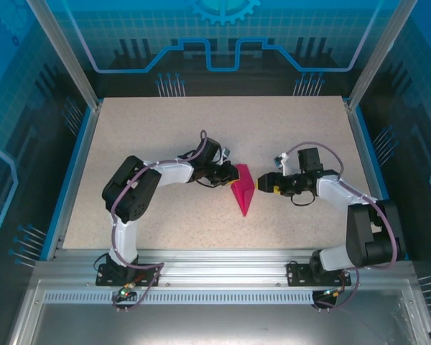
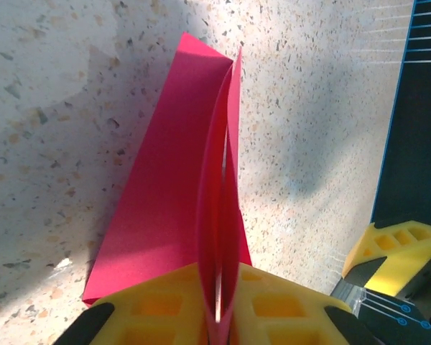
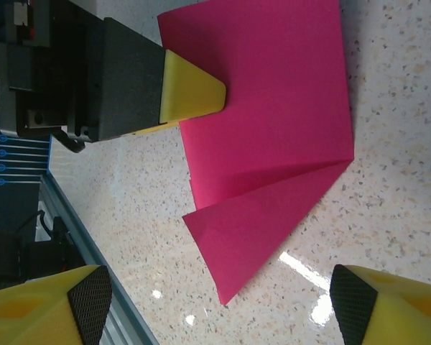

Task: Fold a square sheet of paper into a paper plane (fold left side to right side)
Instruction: Turn over the paper at the center of the table.

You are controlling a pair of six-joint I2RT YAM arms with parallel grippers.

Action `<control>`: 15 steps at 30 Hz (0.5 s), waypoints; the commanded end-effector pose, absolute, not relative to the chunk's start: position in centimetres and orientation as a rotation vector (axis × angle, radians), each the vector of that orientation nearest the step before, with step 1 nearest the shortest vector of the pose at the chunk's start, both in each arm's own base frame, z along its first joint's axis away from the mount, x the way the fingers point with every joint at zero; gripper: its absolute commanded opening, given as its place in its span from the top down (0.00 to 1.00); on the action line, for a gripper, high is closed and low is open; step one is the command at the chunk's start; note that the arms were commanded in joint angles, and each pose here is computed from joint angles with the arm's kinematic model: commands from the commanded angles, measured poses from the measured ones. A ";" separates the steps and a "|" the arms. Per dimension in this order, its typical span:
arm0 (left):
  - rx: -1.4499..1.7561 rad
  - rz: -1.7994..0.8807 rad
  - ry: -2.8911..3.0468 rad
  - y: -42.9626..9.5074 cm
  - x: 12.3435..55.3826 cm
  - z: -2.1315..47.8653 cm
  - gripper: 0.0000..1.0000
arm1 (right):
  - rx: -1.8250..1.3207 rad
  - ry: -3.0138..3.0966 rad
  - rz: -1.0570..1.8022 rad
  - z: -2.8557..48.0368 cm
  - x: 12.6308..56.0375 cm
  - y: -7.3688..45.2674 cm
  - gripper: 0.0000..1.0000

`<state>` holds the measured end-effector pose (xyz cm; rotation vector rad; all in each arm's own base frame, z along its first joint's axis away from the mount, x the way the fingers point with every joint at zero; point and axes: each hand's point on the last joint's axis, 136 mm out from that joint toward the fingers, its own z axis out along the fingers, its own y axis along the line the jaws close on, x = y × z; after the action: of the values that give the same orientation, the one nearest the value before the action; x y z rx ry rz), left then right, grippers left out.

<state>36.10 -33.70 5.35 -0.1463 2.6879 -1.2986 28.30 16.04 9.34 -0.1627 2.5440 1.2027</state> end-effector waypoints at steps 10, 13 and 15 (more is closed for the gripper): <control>0.107 -1.580 2.506 -34.2 32.8 8.6 0.99 | -0.207 2.424 1.378 8.4 32.1 16.1 0.23; 0.116 -1.591 2.498 -34.3 32.8 8.8 1.00 | -0.201 2.443 1.406 7.7 32.4 16.3 0.22; 0.123 -1.599 2.494 -34.3 32.7 8.9 1.00 | -0.190 2.451 1.427 7.2 32.6 16.3 0.22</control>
<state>32.85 -34.18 6.88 0.0347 2.5717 -1.5430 31.72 16.23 6.76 -0.1578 2.5000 1.3744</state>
